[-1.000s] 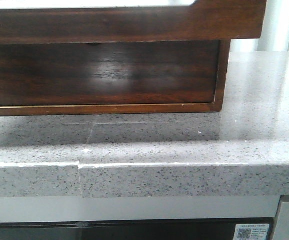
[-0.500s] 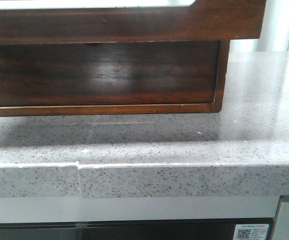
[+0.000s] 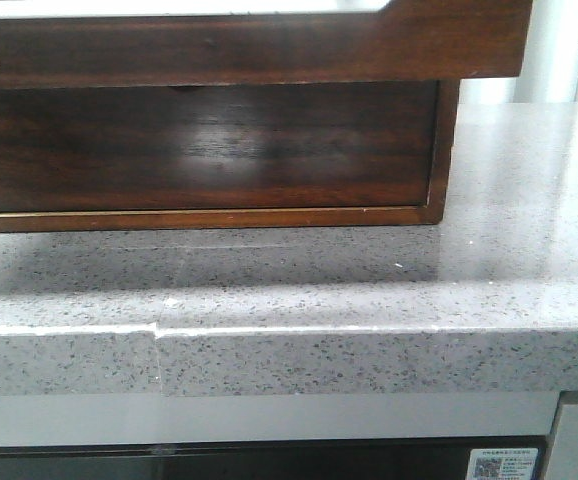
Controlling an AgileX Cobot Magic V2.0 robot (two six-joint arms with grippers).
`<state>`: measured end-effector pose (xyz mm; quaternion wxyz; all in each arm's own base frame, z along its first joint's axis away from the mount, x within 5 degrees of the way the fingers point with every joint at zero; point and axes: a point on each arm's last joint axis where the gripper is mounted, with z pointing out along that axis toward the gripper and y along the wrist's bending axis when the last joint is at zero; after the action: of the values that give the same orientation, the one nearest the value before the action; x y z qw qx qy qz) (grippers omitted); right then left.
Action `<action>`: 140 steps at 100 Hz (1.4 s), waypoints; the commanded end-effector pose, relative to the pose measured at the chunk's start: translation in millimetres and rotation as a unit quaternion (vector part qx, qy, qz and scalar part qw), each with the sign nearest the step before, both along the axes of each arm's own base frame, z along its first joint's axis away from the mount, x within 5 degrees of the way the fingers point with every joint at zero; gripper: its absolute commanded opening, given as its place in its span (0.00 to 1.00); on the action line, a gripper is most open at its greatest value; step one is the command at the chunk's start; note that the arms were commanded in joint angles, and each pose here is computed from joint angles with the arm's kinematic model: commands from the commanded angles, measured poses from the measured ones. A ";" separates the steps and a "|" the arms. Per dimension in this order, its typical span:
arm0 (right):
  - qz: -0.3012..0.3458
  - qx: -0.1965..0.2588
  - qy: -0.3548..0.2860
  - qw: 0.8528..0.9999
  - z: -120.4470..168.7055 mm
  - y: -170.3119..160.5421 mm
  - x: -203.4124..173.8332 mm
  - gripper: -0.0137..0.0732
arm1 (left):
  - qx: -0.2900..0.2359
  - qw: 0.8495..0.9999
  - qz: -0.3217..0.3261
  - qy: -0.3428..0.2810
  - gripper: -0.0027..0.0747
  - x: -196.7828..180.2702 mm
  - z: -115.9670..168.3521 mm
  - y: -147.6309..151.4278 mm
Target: Put scissors in drawer with both arms
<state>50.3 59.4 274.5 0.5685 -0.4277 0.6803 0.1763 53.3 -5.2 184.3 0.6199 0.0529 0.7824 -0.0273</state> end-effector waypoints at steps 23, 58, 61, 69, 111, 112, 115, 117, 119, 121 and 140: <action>-0.005 0.034 -0.031 0.999 14.4 0.0 1.2 0.09 | -0.003 0.999 -0.001 -0.038 0.01 0.1 0.4 -0.2; -0.005 0.034 -0.031 0.999 14.4 0.0 1.2 0.09 | -0.003 0.999 -0.001 -0.038 0.01 0.1 0.4 -0.2; -0.005 0.034 -0.031 0.999 14.4 0.0 1.2 0.09 | -0.003 0.999 -0.001 -0.038 0.01 0.1 0.4 -0.2; -0.005 0.034 -0.031 0.999 14.4 0.0 1.2 0.09 | -0.003 0.999 -0.001 -0.038 0.01 0.1 0.4 -0.2; -0.007 0.024 -0.046 0.999 14.9 -0.7 2.1 0.09 | -0.003 0.999 -0.001 -0.038 0.01 0.1 0.4 -0.2; -0.008 0.023 -0.047 0.999 14.9 -0.8 2.2 0.09 | -0.003 0.999 -0.001 -0.038 0.01 0.1 0.4 -0.2; -0.008 0.020 -0.050 0.999 14.9 -0.9 2.4 0.09 | -0.003 0.999 -0.001 -0.038 0.01 0.1 0.4 -0.2; -0.008 0.020 -0.051 0.998 14.9 -1.0 2.4 0.09 | -0.003 0.999 -0.001 -0.038 0.01 0.1 0.4 -0.2; -0.008 0.020 -0.051 0.998 14.9 -1.0 2.4 0.09 | -0.003 0.999 -0.001 -0.038 0.01 0.1 0.4 -0.2; -0.008 0.020 -0.051 0.998 15.0 -1.0 2.4 0.09 | -0.003 0.999 -0.001 -0.038 0.01 0.1 0.4 -0.2; -0.051 0.106 -0.159 0.980 29.7 -4.8 8.4 0.09 | -0.003 0.999 -0.001 -0.038 0.01 0.1 0.4 -0.2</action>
<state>56.0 57.9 278.6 0.6196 -0.4094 0.6524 0.1509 53.4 -5.2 184.4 0.6200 0.0550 0.7823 -0.0252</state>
